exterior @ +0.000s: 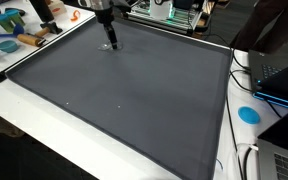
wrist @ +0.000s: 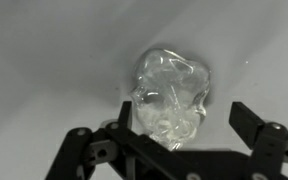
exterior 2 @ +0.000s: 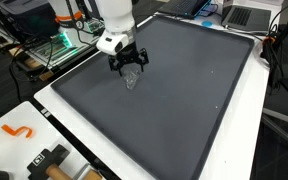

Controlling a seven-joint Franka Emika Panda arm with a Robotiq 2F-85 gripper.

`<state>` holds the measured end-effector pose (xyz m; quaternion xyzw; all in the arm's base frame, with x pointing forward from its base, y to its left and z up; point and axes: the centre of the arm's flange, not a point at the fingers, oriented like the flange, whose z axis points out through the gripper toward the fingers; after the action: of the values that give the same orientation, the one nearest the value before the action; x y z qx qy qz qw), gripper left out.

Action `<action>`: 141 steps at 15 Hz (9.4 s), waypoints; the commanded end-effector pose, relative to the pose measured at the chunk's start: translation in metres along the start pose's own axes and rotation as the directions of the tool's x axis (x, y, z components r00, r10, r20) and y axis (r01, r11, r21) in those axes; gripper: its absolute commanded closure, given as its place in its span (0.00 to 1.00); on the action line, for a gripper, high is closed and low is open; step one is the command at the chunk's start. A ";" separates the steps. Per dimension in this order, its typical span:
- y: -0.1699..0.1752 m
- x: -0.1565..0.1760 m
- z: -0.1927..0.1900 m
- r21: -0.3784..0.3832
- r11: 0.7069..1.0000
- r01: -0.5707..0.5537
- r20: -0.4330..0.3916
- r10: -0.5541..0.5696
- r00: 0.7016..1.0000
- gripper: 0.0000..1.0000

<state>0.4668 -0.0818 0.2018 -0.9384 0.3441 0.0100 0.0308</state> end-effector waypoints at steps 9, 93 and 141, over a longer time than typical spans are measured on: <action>-0.033 -0.014 -0.063 -0.167 0.969 0.181 0.061 -0.173 0.983 0.00; 0.100 0.032 -0.101 0.414 0.756 0.507 -0.048 -0.538 0.842 0.00; -0.016 0.031 -0.128 0.055 0.794 0.606 0.135 -0.607 0.783 0.00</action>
<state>0.5007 -0.0978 0.3290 -0.9957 0.0213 0.0663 0.0610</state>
